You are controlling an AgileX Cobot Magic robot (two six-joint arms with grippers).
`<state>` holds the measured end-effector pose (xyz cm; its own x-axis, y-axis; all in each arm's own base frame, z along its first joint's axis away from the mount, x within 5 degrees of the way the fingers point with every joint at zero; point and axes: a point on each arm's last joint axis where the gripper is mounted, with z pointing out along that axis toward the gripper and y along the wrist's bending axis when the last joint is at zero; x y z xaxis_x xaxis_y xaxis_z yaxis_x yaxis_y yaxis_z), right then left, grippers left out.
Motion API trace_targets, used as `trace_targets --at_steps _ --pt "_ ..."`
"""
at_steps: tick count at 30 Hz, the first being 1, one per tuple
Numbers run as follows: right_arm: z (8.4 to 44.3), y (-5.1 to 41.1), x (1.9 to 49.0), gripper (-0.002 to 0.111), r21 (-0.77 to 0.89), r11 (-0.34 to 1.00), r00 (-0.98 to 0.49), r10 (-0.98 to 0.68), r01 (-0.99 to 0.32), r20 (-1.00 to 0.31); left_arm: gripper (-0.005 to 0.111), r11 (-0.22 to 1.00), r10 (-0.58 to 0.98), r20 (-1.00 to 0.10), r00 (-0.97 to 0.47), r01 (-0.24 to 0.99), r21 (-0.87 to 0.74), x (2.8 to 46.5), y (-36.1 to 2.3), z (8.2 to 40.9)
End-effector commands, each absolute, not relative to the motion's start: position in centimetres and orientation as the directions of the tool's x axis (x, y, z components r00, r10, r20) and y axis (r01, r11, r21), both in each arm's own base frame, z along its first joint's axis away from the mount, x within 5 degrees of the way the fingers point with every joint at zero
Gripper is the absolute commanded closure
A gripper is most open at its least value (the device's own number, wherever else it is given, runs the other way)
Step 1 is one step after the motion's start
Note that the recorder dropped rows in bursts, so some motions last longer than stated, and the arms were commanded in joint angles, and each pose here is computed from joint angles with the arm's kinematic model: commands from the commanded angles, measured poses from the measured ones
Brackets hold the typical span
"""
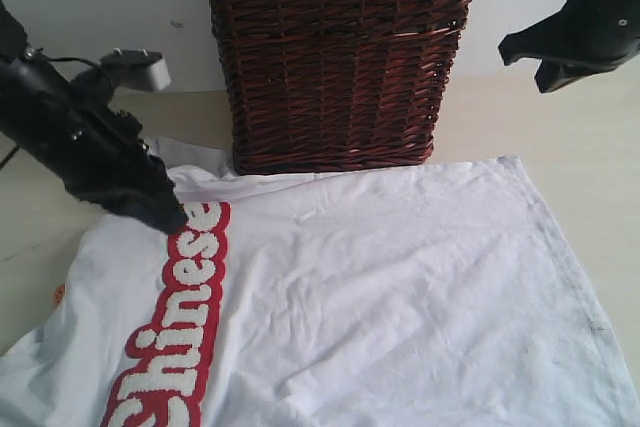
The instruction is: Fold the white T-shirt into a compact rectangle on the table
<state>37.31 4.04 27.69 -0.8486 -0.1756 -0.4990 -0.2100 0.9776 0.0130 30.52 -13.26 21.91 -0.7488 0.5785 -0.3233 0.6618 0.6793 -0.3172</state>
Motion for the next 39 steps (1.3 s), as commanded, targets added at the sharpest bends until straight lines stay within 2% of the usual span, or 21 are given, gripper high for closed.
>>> trace_targets --at_steps 1,4,9,12,14,17,20,26,31,34,36,39 --pt "28.9 4.2 35.2 0.108 0.047 0.973 -0.810 -0.159 -0.224 -0.564 0.074 0.622 0.729 -0.131 -0.671 0.731 -0.279 25.9 -15.0 21.4" --pt "29.0 4.1 34.0 0.108 0.055 0.975 -0.790 -0.141 -0.215 -0.596 0.073 0.593 0.787 -0.040 -0.616 0.773 -0.228 22.6 -15.8 20.8" --pt "29.9 4.3 32.9 0.108 0.095 0.972 -0.765 -0.108 -0.216 -0.635 0.058 0.492 0.866 0.054 -0.497 0.830 -0.264 15.9 -17.4 19.5" --pt "30.3 4.7 32.6 0.108 0.117 0.961 -0.756 -0.117 -0.249 -0.644 0.056 0.452 0.891 0.111 -0.439 0.848 -0.277 12.4 -18.0 18.4" --pt "30.3 4.8 32.6 0.108 0.132 0.955 -0.754 -0.120 -0.264 -0.646 0.056 0.443 0.897 0.128 -0.424 0.850 -0.285 10.8 -18.3 17.6" --pt "30.4 4.9 32.6 0.108 0.141 0.953 -0.755 -0.117 -0.269 -0.645 0.056 0.415 0.909 0.087 -0.407 0.869 -0.269 8.8 -19.1 16.2" --pt "30.4 4.9 32.6 0.108 0.139 0.952 -0.754 -0.121 -0.272 -0.646 0.056 0.388 0.920 0.046 -0.390 0.887 -0.248 7.7 -19.7 15.3" --pt "30.4 4.9 32.6 0.108 0.138 0.952 -0.753 -0.123 -0.273 -0.646 0.056 0.419 0.901 -0.025 -0.434 0.883 -0.213 8.1 -20.5 14.1" --pt "30.4 4.9 32.6 0.108 0.137 0.952 -0.752 -0.122 -0.272 -0.647 0.057 0.438 0.896 -0.014 -0.445 0.887 -0.149 8.9 -20.7 12.6" --pt "30.4 4.9 32.6 0.108 0.133 0.952 -0.751 -0.128 -0.277 -0.648 0.057 0.452 0.891 0.028 -0.453 0.883 -0.126 9.1 -20.5 11.9" --pt "30.4 4.9 32.6 0.108 0.129 0.951 -0.747 -0.131 -0.279 -0.651 0.064 0.466 0.885 0.057 -0.463 0.875 -0.129 9.0 -20.4 11.7" --pt "30.4 4.9 32.7 0.108 0.127 0.952 -0.742 -0.128 -0.277 -0.658 0.091 0.480 0.877 0.088 -0.472 0.865 -0.145 8.7 -20.3 11.7"
